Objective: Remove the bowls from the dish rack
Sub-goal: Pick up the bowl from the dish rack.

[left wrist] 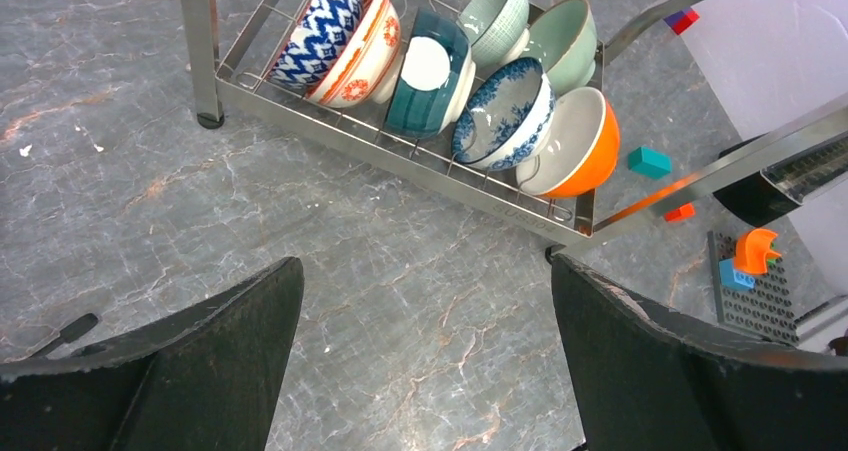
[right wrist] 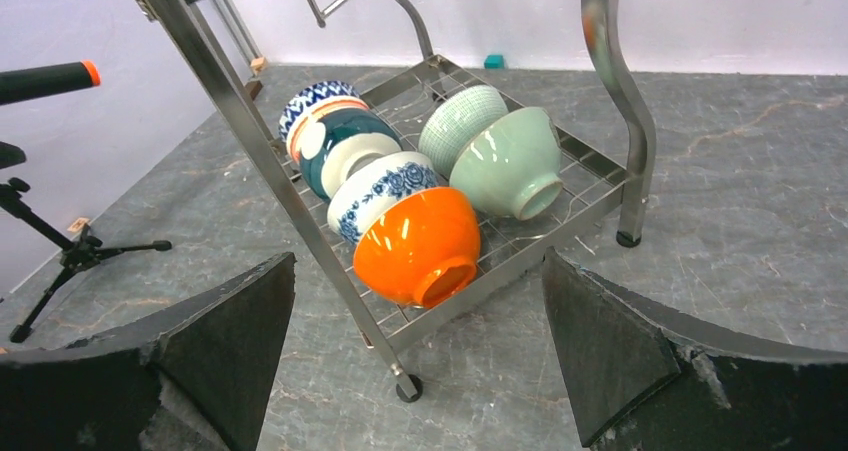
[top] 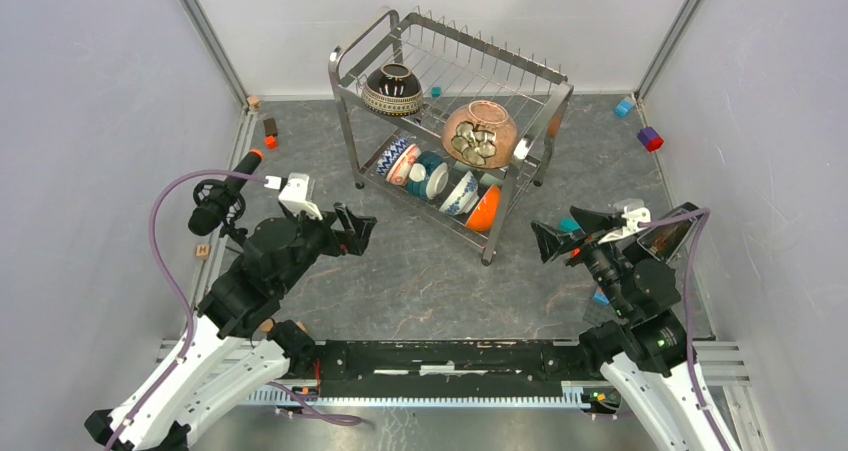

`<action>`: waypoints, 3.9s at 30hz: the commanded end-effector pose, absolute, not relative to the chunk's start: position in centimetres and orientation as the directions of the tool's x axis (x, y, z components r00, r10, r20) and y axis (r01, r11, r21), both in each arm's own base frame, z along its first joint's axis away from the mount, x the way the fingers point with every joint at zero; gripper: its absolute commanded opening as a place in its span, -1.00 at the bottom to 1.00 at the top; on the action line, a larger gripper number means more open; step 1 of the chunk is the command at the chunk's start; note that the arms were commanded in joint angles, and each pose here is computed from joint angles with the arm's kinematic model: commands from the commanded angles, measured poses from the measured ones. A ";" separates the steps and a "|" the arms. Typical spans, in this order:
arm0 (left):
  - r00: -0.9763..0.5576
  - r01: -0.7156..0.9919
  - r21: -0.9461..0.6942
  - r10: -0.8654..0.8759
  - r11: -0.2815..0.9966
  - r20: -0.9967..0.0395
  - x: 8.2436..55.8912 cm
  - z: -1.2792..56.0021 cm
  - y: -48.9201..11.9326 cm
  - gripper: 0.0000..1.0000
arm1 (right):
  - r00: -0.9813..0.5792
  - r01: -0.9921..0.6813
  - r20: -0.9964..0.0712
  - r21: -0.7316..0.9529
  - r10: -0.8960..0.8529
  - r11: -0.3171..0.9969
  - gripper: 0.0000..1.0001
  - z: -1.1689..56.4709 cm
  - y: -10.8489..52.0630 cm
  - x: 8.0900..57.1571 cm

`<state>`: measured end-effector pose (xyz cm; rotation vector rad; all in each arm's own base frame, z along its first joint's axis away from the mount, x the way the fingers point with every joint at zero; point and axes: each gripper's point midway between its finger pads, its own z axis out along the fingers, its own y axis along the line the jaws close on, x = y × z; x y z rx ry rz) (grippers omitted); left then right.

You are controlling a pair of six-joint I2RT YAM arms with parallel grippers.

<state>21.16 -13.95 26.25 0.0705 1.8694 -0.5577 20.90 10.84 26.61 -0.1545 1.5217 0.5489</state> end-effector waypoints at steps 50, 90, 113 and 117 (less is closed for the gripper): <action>-0.650 0.432 -0.888 -0.737 -0.155 -0.187 20.4 45.4 -30.1 0.99 | 0.060 -0.589 -0.947 0.222 0.316 0.777 0.96 31.0 13.3 19.8; -0.534 0.451 -0.890 -0.818 -0.060 -0.216 23.0 44.0 -33.5 0.67 | 0.051 -0.605 -0.940 0.239 0.337 0.760 0.96 30.1 13.7 19.6; -0.532 0.509 -0.846 -0.830 -0.155 -0.168 24.2 44.2 -33.9 0.15 | 0.045 -0.583 -0.948 0.231 0.315 0.779 0.96 29.3 13.4 19.9; -0.535 0.520 -0.836 -0.830 -0.176 -0.157 24.4 44.0 -33.9 0.05 | 0.040 -0.582 -0.949 0.232 0.312 0.780 0.96 28.9 13.5 20.0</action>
